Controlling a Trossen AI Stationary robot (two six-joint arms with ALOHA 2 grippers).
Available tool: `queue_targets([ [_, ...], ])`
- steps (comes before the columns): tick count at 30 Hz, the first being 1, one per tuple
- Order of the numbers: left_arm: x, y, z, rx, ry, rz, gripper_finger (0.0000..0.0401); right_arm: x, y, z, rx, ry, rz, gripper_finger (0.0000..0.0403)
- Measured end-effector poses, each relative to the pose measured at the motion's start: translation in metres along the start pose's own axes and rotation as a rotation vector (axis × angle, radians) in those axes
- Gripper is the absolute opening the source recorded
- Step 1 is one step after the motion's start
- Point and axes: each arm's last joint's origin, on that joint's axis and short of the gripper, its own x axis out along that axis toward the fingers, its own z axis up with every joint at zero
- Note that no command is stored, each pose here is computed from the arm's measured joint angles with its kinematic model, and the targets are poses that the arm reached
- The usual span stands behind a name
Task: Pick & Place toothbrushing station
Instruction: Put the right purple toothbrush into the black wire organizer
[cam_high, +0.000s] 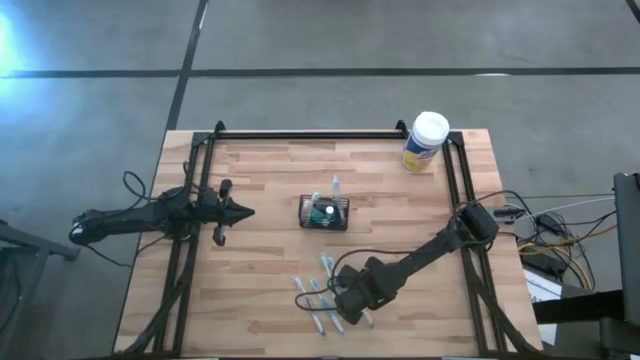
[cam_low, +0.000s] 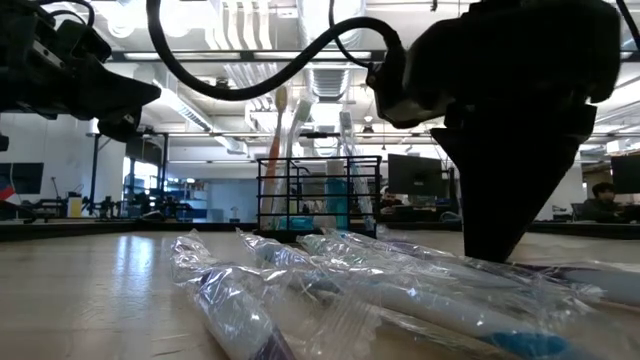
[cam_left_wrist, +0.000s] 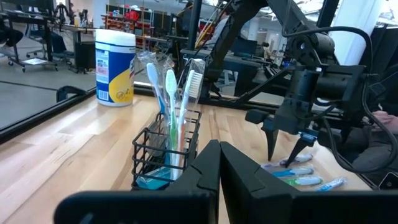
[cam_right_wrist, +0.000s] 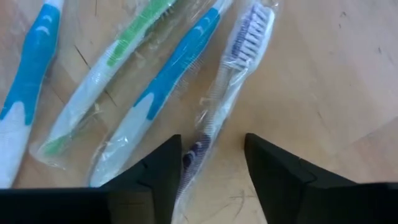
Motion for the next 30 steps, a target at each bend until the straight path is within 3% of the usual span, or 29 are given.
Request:
queue_targets([
  [10,0.000,0.000,0.000,0.001,0.001,0.000,0.0010,-0.009,-0.002,0.001,-0.091,-0.040,-0.003,0.0021],
  [18,0.000,0.000,0.000,0.002,0.001,0.001,0.0010,-0.054,-0.008,0.009,-0.121,-0.179,0.037,0.0019],
  [30,0.000,0.000,0.000,0.002,0.002,0.002,0.0010,-0.174,-0.024,-0.003,-0.286,-0.662,0.158,0.0018],
])
